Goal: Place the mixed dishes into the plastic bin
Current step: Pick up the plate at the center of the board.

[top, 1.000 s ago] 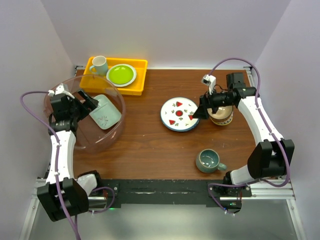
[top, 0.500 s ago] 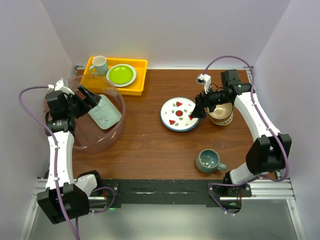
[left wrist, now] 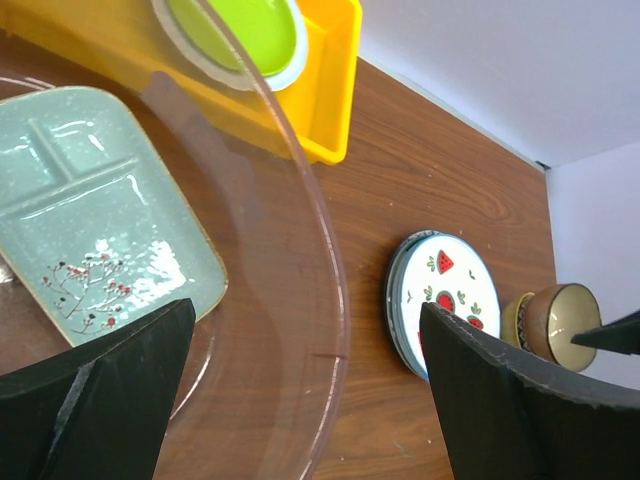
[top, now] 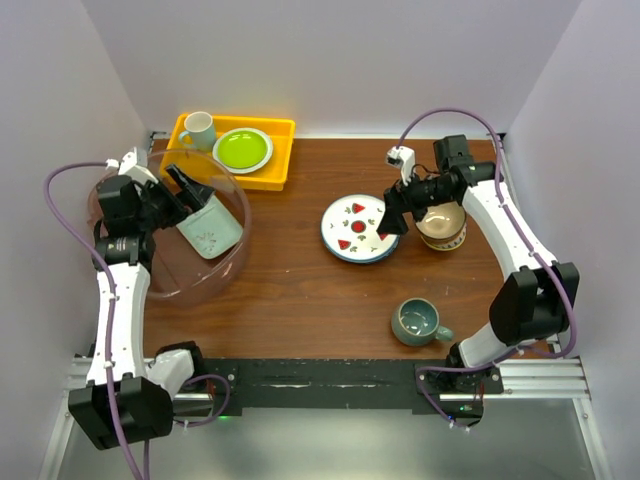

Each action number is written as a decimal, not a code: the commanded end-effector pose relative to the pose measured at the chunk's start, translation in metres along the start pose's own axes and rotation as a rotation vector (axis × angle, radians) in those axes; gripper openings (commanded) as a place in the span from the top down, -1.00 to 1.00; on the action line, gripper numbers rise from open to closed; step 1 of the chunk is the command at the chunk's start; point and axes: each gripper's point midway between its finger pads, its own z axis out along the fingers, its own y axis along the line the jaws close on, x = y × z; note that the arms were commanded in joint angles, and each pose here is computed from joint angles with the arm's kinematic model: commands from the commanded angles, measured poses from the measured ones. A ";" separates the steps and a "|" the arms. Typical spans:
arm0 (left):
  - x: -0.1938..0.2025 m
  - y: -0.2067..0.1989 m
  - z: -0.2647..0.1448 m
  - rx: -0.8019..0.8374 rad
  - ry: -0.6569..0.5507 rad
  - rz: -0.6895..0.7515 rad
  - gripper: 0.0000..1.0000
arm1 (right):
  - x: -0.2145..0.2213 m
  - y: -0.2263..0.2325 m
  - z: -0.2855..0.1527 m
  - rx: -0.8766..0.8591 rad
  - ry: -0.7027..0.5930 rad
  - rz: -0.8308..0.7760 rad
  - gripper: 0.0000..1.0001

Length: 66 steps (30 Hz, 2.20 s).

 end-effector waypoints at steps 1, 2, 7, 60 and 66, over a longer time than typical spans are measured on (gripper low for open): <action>-0.024 -0.040 -0.014 0.102 -0.069 0.046 -1.00 | -0.011 0.000 -0.003 0.011 -0.008 -0.033 -0.88; -0.023 -0.045 -0.014 0.115 -0.067 0.052 -1.00 | -0.011 -0.001 -0.002 0.012 -0.005 -0.031 -0.89; -0.025 -0.063 -0.017 0.156 -0.077 0.068 -1.00 | -0.009 -0.002 0.000 0.017 0.004 -0.031 -0.89; -0.008 -0.151 -0.031 0.407 -0.043 0.121 -1.00 | 0.004 -0.021 0.018 0.052 0.099 -0.041 -0.89; -0.001 -0.160 -0.027 0.421 -0.030 0.128 -1.00 | 0.007 -0.025 0.020 0.062 0.112 -0.043 -0.89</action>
